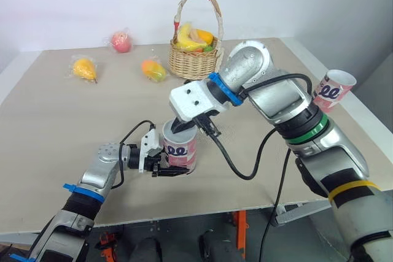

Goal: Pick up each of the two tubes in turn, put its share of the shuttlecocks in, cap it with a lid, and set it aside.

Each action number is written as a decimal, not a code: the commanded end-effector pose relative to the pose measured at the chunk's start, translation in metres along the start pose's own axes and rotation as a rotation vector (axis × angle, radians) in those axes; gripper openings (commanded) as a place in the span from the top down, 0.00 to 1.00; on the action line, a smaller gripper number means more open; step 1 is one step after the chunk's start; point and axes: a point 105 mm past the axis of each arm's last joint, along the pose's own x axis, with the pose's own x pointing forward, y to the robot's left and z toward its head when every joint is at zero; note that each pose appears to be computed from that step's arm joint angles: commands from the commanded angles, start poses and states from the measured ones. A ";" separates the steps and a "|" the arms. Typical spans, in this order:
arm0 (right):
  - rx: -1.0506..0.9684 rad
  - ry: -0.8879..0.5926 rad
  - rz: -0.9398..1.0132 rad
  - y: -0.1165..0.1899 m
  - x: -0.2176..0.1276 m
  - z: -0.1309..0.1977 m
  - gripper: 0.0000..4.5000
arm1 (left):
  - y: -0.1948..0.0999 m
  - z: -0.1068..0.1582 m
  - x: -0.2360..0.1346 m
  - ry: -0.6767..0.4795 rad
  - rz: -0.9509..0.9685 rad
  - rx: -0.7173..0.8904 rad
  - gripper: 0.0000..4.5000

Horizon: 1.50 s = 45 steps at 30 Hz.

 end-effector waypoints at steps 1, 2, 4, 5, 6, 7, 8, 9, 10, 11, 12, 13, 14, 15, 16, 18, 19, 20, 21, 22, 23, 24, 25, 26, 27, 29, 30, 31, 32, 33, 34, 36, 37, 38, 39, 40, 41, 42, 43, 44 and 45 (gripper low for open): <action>0.090 0.090 0.124 0.021 0.028 -0.033 0.97 | 0.001 -0.017 -0.010 0.083 0.039 -0.030 0.35; 0.100 0.037 0.089 0.013 0.021 -0.025 0.97 | 0.001 -0.017 -0.010 0.082 0.038 -0.030 0.35; 0.112 -0.046 0.046 0.003 0.008 -0.014 0.97 | 0.001 -0.018 -0.009 0.082 0.037 -0.031 0.35; 0.119 -0.090 0.029 -0.001 0.000 -0.009 0.97 | 0.000 -0.018 -0.009 0.082 0.036 -0.030 0.35; 0.131 -0.133 0.002 -0.005 -0.011 -0.005 0.97 | 0.000 -0.018 -0.009 0.083 0.035 -0.029 0.35; 0.167 -0.170 -0.043 -0.011 -0.027 -0.006 0.92 | 0.001 -0.018 -0.009 0.083 0.034 -0.027 0.35; 0.194 -0.193 -0.086 -0.015 -0.040 -0.008 0.85 | 0.001 -0.017 -0.008 0.082 0.033 -0.022 0.35; 0.213 -0.206 -0.120 -0.015 -0.052 -0.011 0.80 | 0.002 -0.017 -0.007 0.079 0.033 -0.017 0.35; 0.222 -0.206 -0.137 -0.013 -0.059 -0.014 0.72 | 0.002 -0.016 -0.006 0.076 0.033 -0.014 0.35; 0.224 -0.205 -0.142 -0.011 -0.063 -0.016 0.61 | 0.003 -0.015 -0.006 0.074 0.032 -0.012 0.35; 0.243 -0.187 -0.179 -0.007 -0.071 -0.024 0.53 | 0.004 -0.013 -0.004 0.068 0.031 -0.002 0.35; 0.267 -0.171 -0.225 -0.002 -0.079 -0.032 0.41 | 0.005 -0.009 -0.001 0.052 0.025 0.004 0.35; 0.286 -0.160 -0.261 0.003 -0.086 -0.038 0.32 | 0.006 -0.005 0.002 0.037 0.023 0.010 0.35; 0.311 -0.154 -0.295 0.009 -0.093 -0.043 0.23 | 0.008 0.000 0.004 0.021 0.023 0.018 0.35; 0.337 -0.155 -0.319 0.015 -0.098 -0.046 0.11 | 0.009 0.004 0.006 0.009 0.021 0.021 0.35; 0.375 -0.155 -0.349 0.026 -0.105 -0.049 0.11 | 0.010 0.009 0.007 0.000 0.011 0.032 0.35; 0.394 -0.164 -0.373 0.033 -0.108 -0.050 0.11 | 0.012 0.011 0.008 -0.001 0.009 0.039 0.35; 0.431 -0.185 -0.408 0.041 -0.111 -0.051 0.11 | 0.012 0.012 0.009 0.001 0.003 0.048 0.35; 0.461 -0.203 -0.435 0.047 -0.113 -0.051 0.11 | 0.013 0.013 0.010 0.004 0.001 0.054 0.35; 0.498 -0.217 -0.468 0.055 -0.113 -0.053 0.11 | 0.013 0.013 0.012 0.007 -0.002 0.058 0.35; 0.531 -0.222 -0.492 0.062 -0.111 -0.055 0.11 | 0.013 0.012 0.013 0.013 -0.010 0.057 0.35; 0.559 -0.224 -0.509 0.068 -0.107 -0.056 0.10 | 0.013 0.011 0.014 0.021 -0.010 0.064 0.28; 0.589 -0.239 -0.521 0.073 -0.102 -0.056 0.10 | 0.014 0.011 0.015 0.026 -0.010 0.071 0.19; 0.616 -0.259 -0.525 0.078 -0.096 -0.055 0.10 | 0.014 0.011 0.016 0.026 -0.014 0.075 0.13; 0.643 -0.258 -0.522 0.085 -0.085 -0.057 0.10 | 0.017 0.015 0.018 0.010 -0.007 0.086 0.03; 0.693 -0.263 -0.518 0.095 -0.068 -0.059 0.10 | 0.021 0.021 0.020 -0.018 -0.003 0.094 0.01; 0.718 -0.267 -0.514 0.100 -0.060 -0.060 0.10 | 0.022 0.024 0.020 -0.030 -0.003 0.094 0.01; 0.739 -0.264 -0.512 0.103 -0.053 -0.063 0.10 | 0.023 0.027 0.019 -0.041 -0.005 0.091 0.01; 0.757 -0.262 -0.512 0.106 -0.046 -0.064 0.10 | 0.024 0.030 0.018 -0.051 -0.001 0.092 0.01; 0.774 -0.269 -0.512 0.107 -0.041 -0.065 0.10 | 0.025 0.032 0.016 -0.057 0.004 0.093 0.01; 0.789 -0.279 -0.510 0.108 -0.036 -0.065 0.10 | 0.025 0.034 0.013 -0.059 0.013 0.097 0.01; 0.802 -0.290 -0.507 0.110 -0.028 -0.065 0.10 | 0.025 0.035 0.004 -0.056 0.032 0.102 0.01; 0.812 -0.298 -0.503 0.110 -0.024 -0.066 0.10 | 0.017 0.033 -0.006 -0.038 -0.001 0.067 0.01; 0.820 -0.314 -0.497 0.110 -0.021 -0.066 0.10 | 0.008 0.032 -0.016 -0.019 -0.037 0.039 0.01; 0.818 -0.326 -0.486 0.109 -0.017 -0.064 0.10 | 0.001 0.031 -0.027 0.003 -0.053 0.025 0.01; 0.816 -0.332 -0.479 0.108 -0.014 -0.064 0.10 | -0.003 0.030 -0.037 0.024 -0.048 0.013 0.01; 0.815 -0.335 -0.475 0.107 -0.012 -0.065 0.10 | -0.005 0.029 -0.046 0.044 -0.034 0.005 0.01; 0.815 -0.339 -0.474 0.106 -0.011 -0.065 0.10 | -0.006 0.029 -0.053 0.060 -0.023 0.000 0.01; 0.816 -0.346 -0.470 0.104 -0.009 -0.065 0.10 | -0.008 0.029 -0.060 0.074 -0.010 -0.007 0.01; 0.809 -0.357 -0.463 0.102 -0.006 -0.064 0.10 | -0.009 0.029 -0.069 0.086 0.009 -0.013 0.01; 0.802 -0.364 -0.456 0.100 -0.004 -0.063 0.10 | -0.011 0.030 -0.076 0.095 0.026 -0.018 0.01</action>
